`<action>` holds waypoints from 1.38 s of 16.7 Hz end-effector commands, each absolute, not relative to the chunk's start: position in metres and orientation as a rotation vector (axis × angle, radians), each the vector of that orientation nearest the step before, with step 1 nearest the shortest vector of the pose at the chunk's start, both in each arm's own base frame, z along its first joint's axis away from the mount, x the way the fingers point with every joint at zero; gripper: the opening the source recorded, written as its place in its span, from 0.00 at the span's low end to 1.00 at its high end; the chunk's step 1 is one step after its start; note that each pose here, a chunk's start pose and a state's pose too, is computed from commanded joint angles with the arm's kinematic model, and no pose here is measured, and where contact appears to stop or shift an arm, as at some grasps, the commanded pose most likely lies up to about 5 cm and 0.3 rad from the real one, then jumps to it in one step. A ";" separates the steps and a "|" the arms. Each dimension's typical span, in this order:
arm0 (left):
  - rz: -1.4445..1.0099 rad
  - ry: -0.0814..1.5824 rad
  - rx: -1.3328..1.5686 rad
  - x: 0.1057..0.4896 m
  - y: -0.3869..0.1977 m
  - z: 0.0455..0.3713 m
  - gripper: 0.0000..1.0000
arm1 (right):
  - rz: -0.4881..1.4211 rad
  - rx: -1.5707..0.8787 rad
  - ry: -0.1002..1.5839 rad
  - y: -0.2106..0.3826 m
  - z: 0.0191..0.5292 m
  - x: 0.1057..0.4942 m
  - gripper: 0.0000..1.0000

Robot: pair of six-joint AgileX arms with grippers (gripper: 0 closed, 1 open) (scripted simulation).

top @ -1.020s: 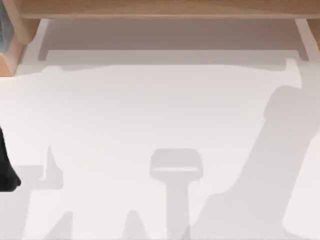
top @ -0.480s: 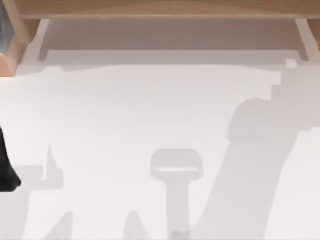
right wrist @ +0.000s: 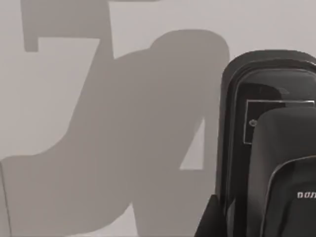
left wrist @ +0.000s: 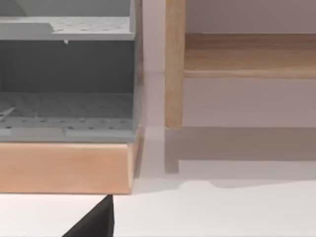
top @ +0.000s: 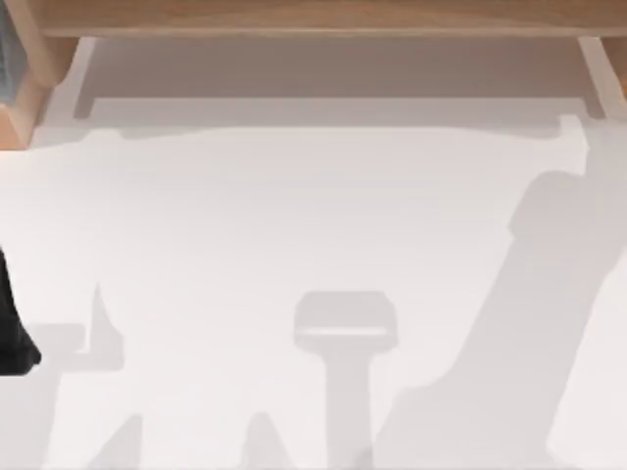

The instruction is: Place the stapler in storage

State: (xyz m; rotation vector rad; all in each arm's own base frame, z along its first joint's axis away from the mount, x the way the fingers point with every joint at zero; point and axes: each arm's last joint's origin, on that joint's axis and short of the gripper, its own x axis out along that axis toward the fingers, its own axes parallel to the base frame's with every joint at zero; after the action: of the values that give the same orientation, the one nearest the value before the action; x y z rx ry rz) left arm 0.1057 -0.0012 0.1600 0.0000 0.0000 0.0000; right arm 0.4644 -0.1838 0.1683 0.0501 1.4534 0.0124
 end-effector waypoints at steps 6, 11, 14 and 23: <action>0.000 0.000 0.000 0.106 -0.001 0.160 1.00 | 0.023 0.044 1.498 -0.186 0.154 0.462 0.00; 0.000 0.000 0.000 0.106 -0.001 0.160 1.00 | 0.023 0.044 1.498 -0.186 0.154 0.462 0.38; 0.000 0.000 0.000 0.106 -0.001 0.160 1.00 | 0.023 0.044 1.498 -0.186 0.154 0.462 0.60; 0.000 0.000 0.000 0.106 -0.001 0.160 1.00 | 0.023 0.044 1.498 -0.186 0.154 0.462 1.00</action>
State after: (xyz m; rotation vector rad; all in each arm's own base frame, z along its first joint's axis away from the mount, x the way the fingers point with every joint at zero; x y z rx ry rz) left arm 0.1057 -0.0012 0.1600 0.0000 0.0000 0.0000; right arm 0.4619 -0.1864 0.1538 0.0439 1.4978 0.0228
